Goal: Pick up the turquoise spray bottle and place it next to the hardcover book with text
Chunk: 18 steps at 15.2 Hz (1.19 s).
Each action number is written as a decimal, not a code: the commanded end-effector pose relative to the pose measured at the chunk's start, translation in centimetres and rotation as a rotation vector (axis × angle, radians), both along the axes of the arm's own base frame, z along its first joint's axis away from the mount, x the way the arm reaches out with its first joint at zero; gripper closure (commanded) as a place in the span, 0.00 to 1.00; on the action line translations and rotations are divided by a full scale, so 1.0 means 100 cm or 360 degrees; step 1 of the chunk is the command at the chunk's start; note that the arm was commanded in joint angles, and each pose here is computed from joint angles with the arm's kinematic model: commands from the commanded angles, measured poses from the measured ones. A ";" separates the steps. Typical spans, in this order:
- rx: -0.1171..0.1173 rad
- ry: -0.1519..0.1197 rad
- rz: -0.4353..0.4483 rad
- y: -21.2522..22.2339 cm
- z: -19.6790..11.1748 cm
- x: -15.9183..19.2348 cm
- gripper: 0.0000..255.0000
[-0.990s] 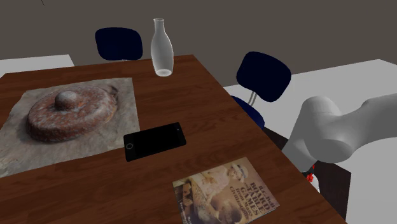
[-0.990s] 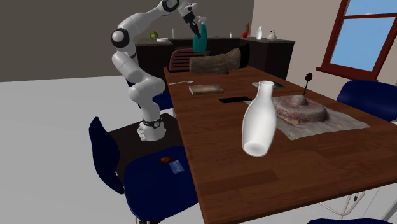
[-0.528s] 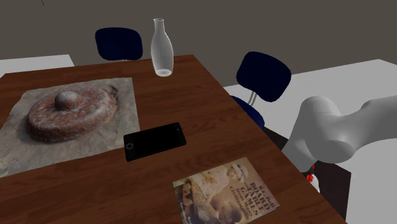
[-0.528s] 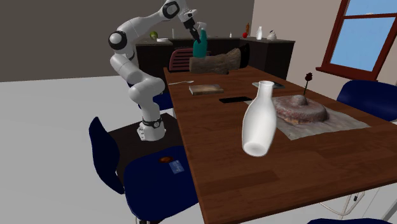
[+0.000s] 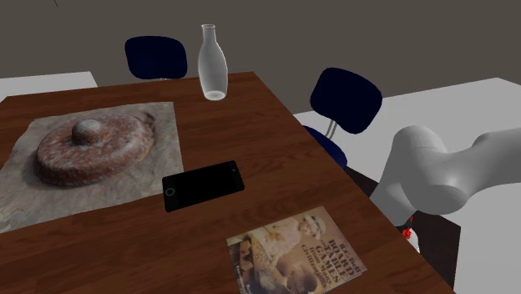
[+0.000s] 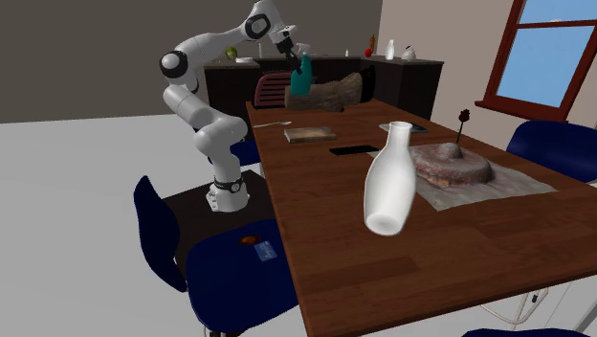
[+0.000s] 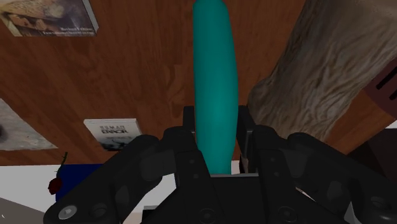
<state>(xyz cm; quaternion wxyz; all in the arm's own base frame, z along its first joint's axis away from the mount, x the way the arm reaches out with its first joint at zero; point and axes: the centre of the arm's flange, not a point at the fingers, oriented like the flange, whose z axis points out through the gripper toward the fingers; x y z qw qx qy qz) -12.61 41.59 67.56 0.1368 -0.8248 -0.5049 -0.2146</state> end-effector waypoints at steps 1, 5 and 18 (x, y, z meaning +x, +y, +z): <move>0.0001 0.0000 0.0000 0.000 -0.010 0.000 1.00; 0.0001 0.0000 0.0000 0.000 -0.031 0.000 1.00; 0.0001 0.0000 0.0000 0.000 -0.100 0.000 1.00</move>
